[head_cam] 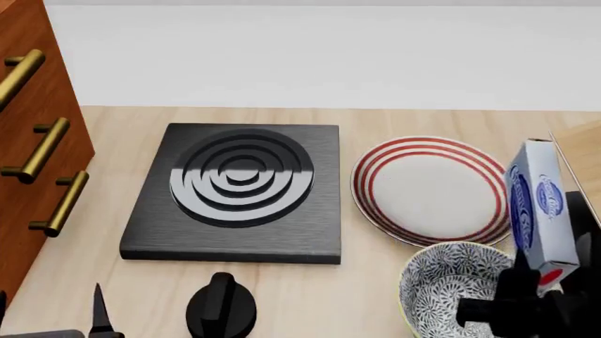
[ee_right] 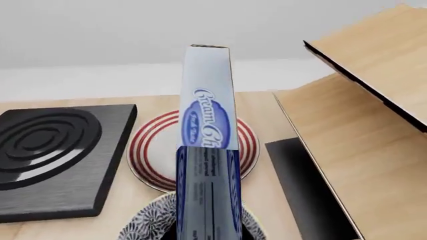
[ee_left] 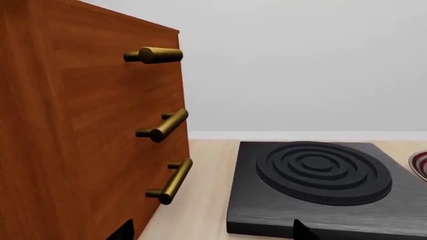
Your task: Pick up the cream cheese and put it in the bowl.
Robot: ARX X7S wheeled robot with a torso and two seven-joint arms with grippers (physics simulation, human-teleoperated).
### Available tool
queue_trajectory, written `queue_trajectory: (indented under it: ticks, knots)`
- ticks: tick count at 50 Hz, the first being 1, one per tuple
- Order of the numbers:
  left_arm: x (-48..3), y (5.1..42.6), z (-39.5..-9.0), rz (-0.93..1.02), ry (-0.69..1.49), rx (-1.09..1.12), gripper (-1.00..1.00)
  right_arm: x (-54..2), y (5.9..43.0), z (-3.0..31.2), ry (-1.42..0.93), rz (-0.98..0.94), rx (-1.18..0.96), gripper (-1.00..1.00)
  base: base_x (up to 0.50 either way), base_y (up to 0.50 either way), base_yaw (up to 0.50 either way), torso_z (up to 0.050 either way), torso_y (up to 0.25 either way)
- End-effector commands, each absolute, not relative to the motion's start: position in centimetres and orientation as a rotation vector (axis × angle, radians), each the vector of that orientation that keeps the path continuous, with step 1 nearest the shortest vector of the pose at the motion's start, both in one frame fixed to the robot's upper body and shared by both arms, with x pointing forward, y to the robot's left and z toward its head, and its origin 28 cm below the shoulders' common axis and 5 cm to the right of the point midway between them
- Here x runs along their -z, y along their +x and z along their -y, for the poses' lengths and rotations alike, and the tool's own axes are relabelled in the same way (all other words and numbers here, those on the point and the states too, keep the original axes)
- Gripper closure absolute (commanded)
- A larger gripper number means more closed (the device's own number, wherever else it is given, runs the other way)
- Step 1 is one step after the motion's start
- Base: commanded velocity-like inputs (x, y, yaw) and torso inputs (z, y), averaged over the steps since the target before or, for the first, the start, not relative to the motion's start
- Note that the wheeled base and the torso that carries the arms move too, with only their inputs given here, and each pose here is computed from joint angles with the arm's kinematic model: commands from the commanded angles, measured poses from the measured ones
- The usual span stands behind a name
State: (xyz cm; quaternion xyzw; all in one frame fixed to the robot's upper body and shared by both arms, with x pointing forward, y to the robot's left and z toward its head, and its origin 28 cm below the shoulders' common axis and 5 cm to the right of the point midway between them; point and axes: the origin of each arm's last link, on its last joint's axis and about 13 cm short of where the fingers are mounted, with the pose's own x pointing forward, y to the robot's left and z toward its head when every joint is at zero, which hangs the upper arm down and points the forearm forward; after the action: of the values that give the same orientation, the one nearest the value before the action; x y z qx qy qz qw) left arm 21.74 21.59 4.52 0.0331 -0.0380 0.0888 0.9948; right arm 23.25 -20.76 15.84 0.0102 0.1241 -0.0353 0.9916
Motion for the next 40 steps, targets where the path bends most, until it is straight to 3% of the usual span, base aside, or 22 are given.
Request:
queue_trajectory:
  ticks: [1,40]
  knots:
    - [-4.5,21.6,-21.6,0.084,0.052,-0.146,-1.0,-14.9,25.0,21.3,0.002,-0.285,0.11,1.0,0.0,0.0,0.0,0.0,0.0]
    - [-4.3,21.6,-21.6,0.079,0.056,-0.148,-1.0,-12.9,25.4,20.3,-0.051,-0.459,0.028,1.0,0.0,0.0,0.0,0.0,0.001]
